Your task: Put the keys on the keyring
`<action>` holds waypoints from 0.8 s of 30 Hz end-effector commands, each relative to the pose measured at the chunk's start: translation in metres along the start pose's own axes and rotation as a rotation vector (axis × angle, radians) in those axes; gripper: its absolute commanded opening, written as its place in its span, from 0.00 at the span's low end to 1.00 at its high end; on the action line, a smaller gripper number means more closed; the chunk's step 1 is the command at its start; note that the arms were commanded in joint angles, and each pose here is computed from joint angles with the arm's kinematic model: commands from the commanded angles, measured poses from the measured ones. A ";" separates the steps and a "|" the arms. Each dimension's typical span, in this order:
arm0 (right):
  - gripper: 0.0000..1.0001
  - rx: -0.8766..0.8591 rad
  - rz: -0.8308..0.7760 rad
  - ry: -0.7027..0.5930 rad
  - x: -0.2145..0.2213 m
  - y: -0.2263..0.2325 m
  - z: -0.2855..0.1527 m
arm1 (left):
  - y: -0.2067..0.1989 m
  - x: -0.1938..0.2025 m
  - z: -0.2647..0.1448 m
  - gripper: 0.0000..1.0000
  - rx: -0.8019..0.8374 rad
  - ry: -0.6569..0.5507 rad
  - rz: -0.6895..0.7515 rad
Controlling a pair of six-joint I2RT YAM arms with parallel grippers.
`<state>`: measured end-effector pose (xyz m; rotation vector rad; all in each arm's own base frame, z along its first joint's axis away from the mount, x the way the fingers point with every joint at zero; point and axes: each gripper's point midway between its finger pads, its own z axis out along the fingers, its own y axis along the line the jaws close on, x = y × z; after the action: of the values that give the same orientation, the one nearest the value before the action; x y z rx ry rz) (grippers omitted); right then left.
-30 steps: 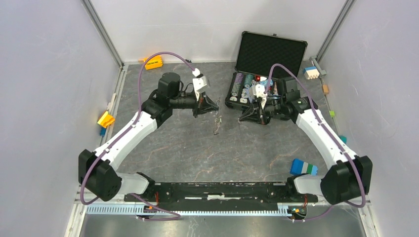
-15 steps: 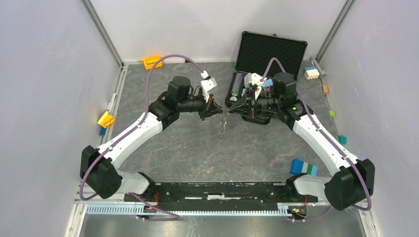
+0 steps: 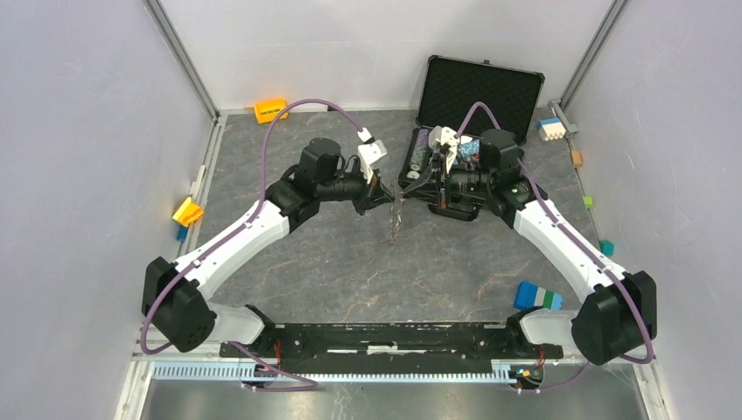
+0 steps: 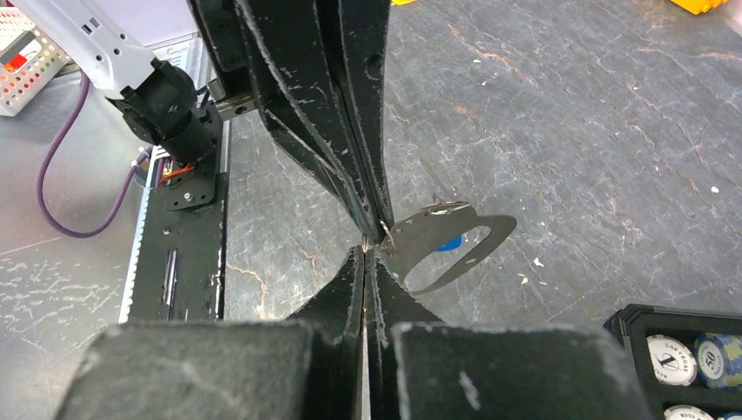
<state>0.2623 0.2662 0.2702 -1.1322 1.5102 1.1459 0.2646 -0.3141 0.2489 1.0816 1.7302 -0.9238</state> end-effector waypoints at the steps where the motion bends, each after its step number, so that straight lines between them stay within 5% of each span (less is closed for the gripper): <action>1: 0.00 0.011 0.001 -0.015 -0.002 -0.004 0.004 | -0.009 -0.020 -0.006 0.02 0.016 -0.067 0.040; 24: 0.00 0.019 0.032 0.002 0.007 -0.008 0.011 | -0.015 -0.020 -0.007 0.02 0.039 -0.069 0.054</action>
<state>0.2672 0.2697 0.2567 -1.1008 1.5671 1.1583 0.2600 -0.3159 0.2441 1.0948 1.7349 -0.9347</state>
